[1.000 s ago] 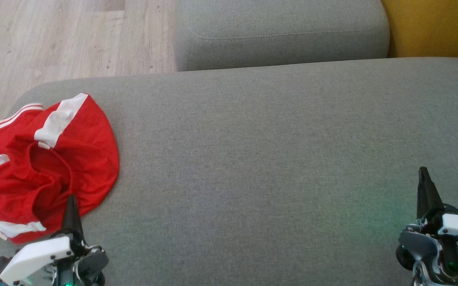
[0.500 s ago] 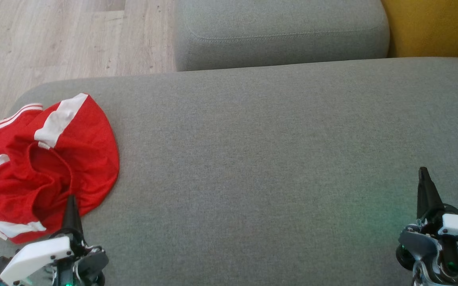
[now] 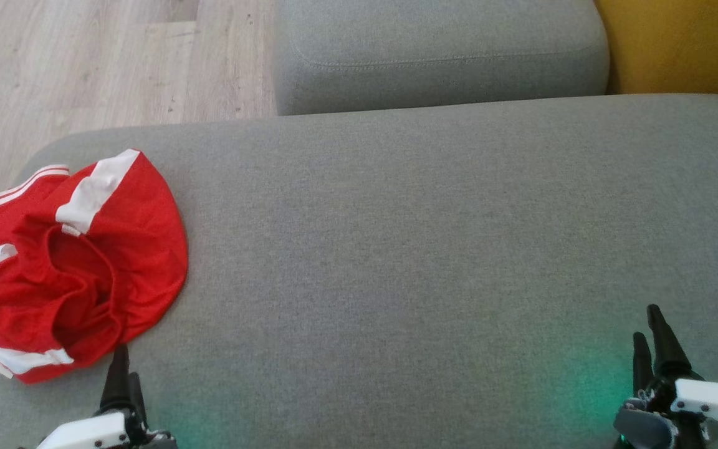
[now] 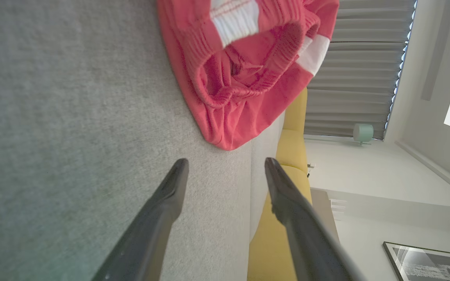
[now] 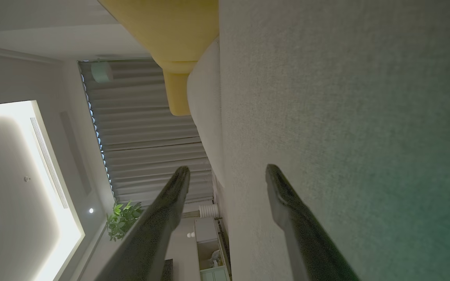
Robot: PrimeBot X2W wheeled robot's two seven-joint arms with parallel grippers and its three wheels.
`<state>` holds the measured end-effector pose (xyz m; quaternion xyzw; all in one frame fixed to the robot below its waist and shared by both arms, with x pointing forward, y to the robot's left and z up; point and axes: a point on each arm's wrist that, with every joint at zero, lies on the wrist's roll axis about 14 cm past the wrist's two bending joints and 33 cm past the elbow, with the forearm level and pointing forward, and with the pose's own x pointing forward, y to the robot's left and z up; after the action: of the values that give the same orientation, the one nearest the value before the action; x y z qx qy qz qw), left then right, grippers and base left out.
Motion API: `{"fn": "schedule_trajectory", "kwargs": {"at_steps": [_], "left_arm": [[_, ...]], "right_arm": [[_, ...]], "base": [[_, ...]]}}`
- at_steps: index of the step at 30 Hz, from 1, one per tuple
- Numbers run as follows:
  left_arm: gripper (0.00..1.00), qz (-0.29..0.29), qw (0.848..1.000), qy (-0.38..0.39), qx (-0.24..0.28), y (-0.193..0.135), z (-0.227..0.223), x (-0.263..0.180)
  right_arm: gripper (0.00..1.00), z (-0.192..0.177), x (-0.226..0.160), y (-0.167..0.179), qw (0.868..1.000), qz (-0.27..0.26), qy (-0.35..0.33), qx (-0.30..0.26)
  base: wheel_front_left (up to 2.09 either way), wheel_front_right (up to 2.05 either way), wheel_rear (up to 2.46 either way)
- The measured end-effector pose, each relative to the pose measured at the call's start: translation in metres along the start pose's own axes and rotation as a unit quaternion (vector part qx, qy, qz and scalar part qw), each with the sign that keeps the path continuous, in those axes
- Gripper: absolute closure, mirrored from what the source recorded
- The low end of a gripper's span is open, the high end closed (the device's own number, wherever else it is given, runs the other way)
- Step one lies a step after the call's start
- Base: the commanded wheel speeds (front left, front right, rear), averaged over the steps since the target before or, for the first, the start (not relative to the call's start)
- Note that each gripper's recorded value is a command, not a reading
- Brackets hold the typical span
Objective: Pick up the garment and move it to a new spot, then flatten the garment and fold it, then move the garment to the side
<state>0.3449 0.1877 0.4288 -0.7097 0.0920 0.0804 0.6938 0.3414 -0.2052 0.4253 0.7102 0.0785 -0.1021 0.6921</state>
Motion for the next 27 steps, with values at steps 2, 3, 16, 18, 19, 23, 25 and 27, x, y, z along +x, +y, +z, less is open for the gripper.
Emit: {"fn": "schedule_trajectory", "kwargs": {"at_steps": [2, 3, 16, 18, 19, 23, 25, 27], "left_arm": [[0.00, -0.004, 1.000, 0.001, 0.005, -0.003, -0.001, 0.000], [0.00, -0.006, 1.000, 0.002, 0.010, -0.004, -0.001, 0.001], [0.00, -0.018, 0.995, 0.005, 0.097, -0.018, -0.009, 0.000], [0.00, -0.018, 0.993, 0.006, 0.115, -0.019, -0.011, -0.001], [0.00, -0.019, 0.992, 0.008, 0.122, -0.019, -0.013, -0.002], [0.00, -0.019, 0.989, 0.008, 0.148, -0.019, -0.016, -0.005], [0.00, -0.016, 0.987, 0.008, 0.161, -0.019, -0.016, -0.006], [0.00, -0.021, 0.984, 0.010, 0.177, -0.021, -0.019, -0.006]], "right_arm": [[0.00, -0.003, 0.001, 0.003, 1.000, 0.004, 0.002, -0.003], [0.00, -0.005, 0.002, 0.005, 1.000, 0.006, 0.005, -0.007], [0.00, -0.013, 0.001, 0.011, 0.994, 0.014, 0.011, -0.104], [0.00, -0.014, 0.000, 0.011, 0.992, 0.015, 0.011, -0.121], [0.00, -0.014, 0.000, 0.012, 0.991, 0.016, 0.011, -0.129], [0.00, -0.016, -0.001, 0.016, 0.987, 0.023, 0.011, -0.158], [0.00, -0.019, -0.002, 0.016, 0.984, 0.025, 0.015, -0.173], [0.00, -0.023, -0.002, 0.018, 0.982, 0.028, 0.019, -0.187]], "base": [[0.00, 0.00, 0.00], [0.00, 0.00, 0.00], [0.00, 0.00, 0.00], [0.00, 0.00, 0.00], [0.00, 0.00, 0.00], [0.00, 0.00, 0.00], [0.00, 0.00, 0.00], [0.00, 0.00, 0.00]]}}
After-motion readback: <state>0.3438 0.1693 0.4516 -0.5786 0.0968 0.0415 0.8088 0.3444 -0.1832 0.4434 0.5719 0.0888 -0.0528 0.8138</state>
